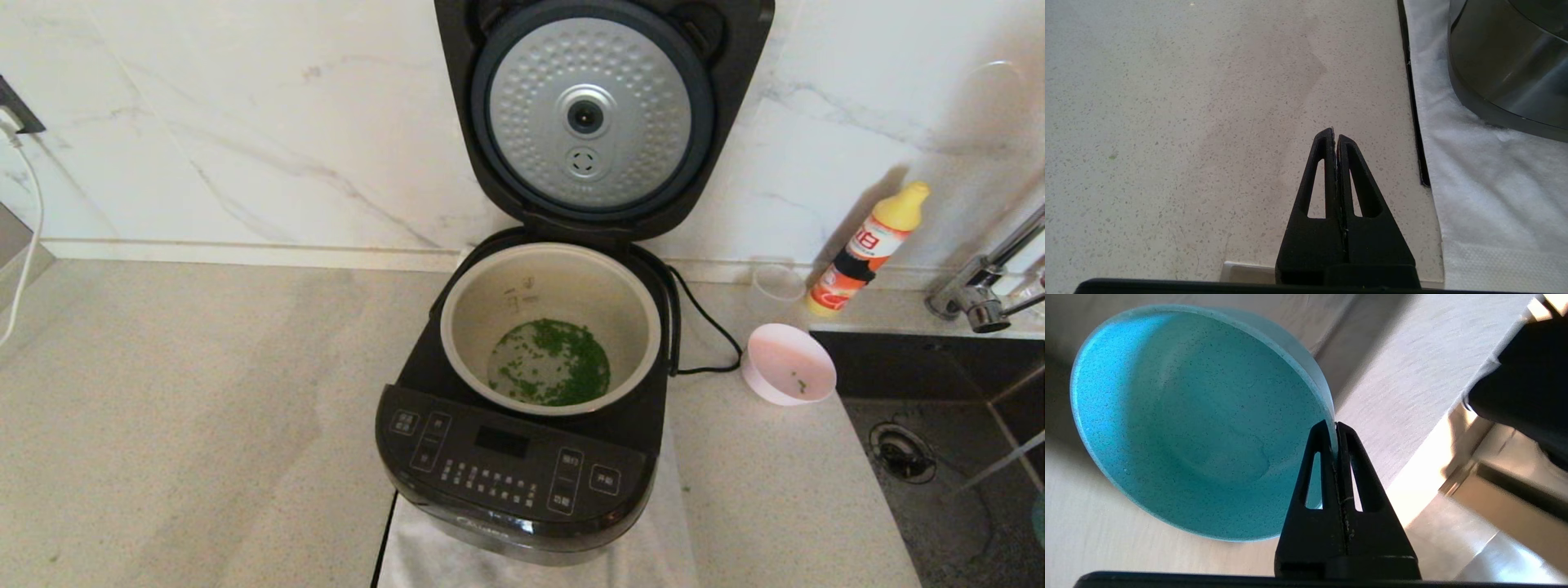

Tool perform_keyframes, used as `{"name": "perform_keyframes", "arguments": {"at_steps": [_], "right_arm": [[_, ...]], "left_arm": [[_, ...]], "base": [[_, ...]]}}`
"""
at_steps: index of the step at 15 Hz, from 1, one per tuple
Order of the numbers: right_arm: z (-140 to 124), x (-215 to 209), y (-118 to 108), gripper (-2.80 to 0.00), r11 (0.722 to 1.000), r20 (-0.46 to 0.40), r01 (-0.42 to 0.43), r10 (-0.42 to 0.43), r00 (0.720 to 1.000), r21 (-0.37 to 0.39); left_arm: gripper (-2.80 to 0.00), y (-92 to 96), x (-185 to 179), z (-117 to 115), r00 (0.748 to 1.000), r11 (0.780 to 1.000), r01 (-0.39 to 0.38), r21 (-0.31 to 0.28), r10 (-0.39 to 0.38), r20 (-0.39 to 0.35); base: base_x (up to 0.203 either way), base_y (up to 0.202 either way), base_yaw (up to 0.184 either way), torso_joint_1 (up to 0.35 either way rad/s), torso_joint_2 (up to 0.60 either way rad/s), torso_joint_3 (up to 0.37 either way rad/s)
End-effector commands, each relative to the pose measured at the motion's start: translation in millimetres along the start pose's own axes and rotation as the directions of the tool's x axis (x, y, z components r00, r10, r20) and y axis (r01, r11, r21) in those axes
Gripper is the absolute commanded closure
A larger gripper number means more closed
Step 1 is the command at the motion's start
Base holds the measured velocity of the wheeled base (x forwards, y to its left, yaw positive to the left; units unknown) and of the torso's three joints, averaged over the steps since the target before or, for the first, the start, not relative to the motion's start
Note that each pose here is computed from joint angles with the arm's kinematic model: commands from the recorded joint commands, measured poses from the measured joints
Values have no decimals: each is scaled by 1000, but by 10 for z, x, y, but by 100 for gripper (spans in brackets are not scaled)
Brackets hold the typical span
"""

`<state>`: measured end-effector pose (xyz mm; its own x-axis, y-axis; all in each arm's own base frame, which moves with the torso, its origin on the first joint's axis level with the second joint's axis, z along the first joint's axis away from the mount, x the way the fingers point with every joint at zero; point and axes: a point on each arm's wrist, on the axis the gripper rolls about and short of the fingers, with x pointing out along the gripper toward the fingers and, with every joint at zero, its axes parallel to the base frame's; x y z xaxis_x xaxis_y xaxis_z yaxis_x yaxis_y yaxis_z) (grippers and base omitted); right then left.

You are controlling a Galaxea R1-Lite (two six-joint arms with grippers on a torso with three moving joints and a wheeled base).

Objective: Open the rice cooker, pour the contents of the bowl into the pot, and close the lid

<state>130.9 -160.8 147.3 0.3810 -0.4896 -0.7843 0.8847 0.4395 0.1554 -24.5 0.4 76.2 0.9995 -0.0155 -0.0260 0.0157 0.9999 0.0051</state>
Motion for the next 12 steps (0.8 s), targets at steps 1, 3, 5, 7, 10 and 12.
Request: {"name": "perform_keyframes", "arguments": {"at_steps": [1,3,5,7,10,12], "right_arm": [[146,323,-178,0,995,-68,64,-59,996,78],[280,484,-295,0,989,-79,82,-72,994,125],[389,636,-379,0,985,-89,80,-66,994,155],[482,774,-416,0,981,-98,79,-63,993,175],[561,952,-417,0,979,-122,37,-13,992,201],[574,1069,-397,0,980,-145,17,12,989,201]], "left_arm": [[0,0,0,3,1000,1000,0,-1,0,0],[0,0,1,-1,1000,1000,0,-1,0,-2],[0,0,1,-1,1000,1000,0,-1,0,-2],[0,0,1,-1,1000,1000,0,-1,0,-2],[0,0,0,4,1000,1000,0,-1,0,0],[0,0,1,0,1000,1000,0,-1,0,-1]], "base": [[0,0,0,0,0,0],[0,0,0,0,0,0],[0,0,0,0,0,0],[0,0,0,0,0,0],[0,0,0,0,0,0],[0,0,0,0,0,0]]}}
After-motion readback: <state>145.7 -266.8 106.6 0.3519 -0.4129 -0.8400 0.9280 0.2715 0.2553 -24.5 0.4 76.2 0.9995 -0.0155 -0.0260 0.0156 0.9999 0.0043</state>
